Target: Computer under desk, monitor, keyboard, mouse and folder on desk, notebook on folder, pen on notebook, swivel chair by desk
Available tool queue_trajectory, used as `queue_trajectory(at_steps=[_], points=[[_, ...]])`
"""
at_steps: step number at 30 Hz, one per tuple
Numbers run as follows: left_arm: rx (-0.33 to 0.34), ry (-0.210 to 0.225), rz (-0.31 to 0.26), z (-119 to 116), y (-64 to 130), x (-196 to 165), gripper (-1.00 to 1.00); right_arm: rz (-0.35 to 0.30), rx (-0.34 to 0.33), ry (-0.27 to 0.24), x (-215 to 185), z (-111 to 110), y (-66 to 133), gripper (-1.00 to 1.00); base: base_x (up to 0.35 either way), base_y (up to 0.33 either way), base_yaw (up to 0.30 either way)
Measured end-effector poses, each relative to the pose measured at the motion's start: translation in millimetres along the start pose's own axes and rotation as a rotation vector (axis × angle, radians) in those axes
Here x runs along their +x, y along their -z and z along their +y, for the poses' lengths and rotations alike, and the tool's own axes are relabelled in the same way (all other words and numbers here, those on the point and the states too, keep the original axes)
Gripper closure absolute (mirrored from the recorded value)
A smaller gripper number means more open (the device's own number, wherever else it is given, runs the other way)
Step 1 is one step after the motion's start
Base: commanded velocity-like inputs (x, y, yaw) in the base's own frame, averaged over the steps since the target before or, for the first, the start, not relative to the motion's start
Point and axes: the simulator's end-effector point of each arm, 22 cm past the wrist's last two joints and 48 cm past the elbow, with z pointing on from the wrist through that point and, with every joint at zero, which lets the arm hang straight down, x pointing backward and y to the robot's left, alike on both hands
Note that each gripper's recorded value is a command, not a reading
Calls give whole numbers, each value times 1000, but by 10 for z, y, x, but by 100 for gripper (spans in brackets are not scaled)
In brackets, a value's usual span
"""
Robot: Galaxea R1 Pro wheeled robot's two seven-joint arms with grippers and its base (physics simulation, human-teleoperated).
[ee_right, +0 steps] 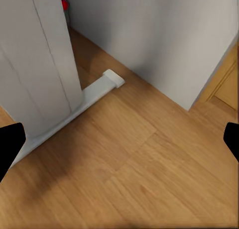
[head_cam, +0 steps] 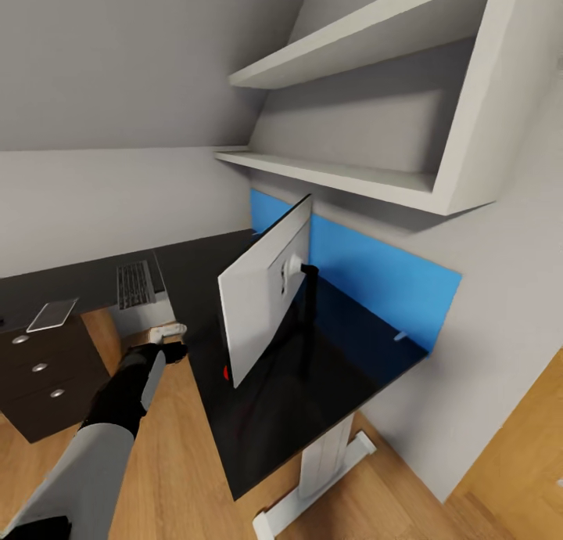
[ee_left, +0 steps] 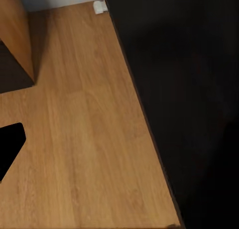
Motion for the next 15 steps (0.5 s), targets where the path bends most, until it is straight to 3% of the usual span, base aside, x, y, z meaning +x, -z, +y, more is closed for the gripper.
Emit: queue_trajectory(at_steps=[6,15], points=[[5,2,34,-89,-85,-87,-100,-1,0,1,-2,-3,-1,-100,0,0,-61],[14,20,-14,-143,-101,-202,-100,-1,-4,4,-6,-1,-3,-100,0,0,-7]])
